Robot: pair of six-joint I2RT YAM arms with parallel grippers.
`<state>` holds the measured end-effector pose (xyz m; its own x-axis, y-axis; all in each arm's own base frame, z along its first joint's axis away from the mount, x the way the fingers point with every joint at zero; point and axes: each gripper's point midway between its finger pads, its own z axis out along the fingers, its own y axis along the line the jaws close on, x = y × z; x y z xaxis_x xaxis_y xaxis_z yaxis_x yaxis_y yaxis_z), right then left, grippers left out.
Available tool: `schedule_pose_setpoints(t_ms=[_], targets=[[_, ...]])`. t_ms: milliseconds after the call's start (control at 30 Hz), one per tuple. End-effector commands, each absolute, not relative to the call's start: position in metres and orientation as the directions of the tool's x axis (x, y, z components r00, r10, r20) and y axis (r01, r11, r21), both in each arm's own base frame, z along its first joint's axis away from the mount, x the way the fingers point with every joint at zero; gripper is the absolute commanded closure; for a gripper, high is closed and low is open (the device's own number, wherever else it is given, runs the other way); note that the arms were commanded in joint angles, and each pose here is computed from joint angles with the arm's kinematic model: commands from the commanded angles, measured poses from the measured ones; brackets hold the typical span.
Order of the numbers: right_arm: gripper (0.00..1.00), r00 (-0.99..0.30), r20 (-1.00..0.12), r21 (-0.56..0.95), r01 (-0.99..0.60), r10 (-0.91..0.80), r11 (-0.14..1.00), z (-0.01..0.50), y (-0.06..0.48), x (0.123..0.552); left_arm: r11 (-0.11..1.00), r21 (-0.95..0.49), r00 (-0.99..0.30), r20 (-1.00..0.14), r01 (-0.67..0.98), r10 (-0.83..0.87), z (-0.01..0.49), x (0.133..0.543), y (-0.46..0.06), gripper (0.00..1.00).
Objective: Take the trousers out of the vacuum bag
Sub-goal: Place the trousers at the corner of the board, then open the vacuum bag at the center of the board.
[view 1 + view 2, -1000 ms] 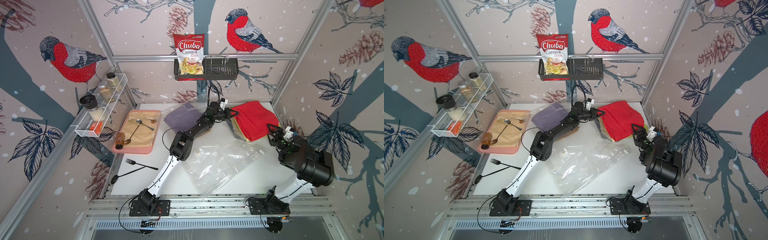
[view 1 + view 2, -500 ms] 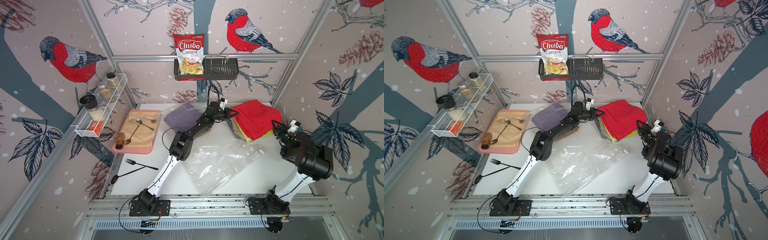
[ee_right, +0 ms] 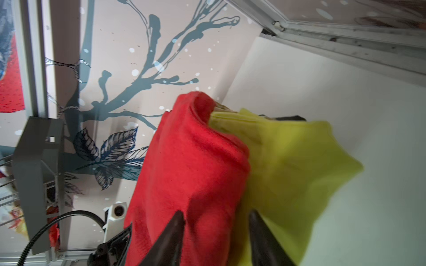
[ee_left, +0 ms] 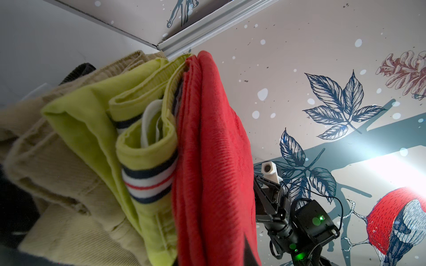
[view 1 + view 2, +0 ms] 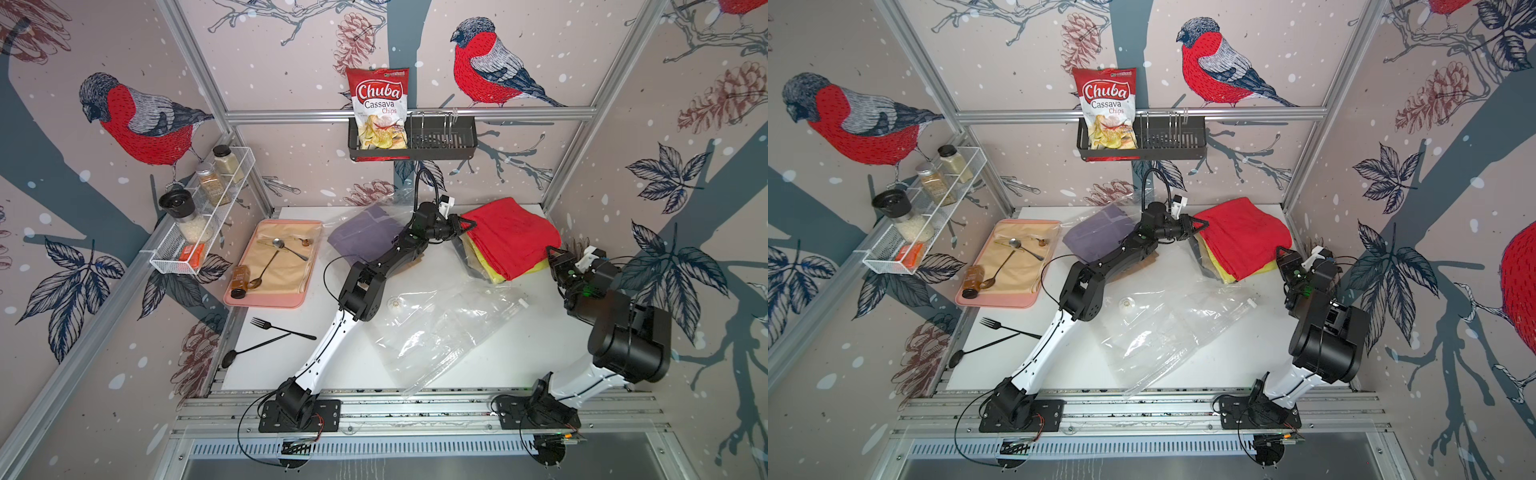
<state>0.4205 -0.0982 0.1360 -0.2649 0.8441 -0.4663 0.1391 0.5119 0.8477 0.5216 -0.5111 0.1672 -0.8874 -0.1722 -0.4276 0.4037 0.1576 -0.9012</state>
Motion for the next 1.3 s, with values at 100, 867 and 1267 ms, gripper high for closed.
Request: schedule_pose_setpoints(t_ms=[100, 867, 1267], targets=[[0.28, -0.212, -0.524, 0.786, 0.254, 0.825, 0.564, 0.132, -0.112, 0.401, 0.149, -0.880, -0.838, -0.475, 0.451, -0.267, 0.200, 0.541, -0.498, 0.31], [0.00, -0.505, -0.649, 0.657, 0.003, 0.569, 0.753, 0.184, 0.035, 0.313, 0.615, -0.511, -0.651, -0.759, 0.600, 0.003, 0.240, 0.425, -0.394, 0.01], [0.00, -0.670, -0.535, 0.663, 0.044, 0.515, 0.747, 0.166, 0.069, 0.232, 0.726, -0.186, -0.553, -0.775, 0.662, 0.306, 0.191, 0.248, -0.377, 0.01]])
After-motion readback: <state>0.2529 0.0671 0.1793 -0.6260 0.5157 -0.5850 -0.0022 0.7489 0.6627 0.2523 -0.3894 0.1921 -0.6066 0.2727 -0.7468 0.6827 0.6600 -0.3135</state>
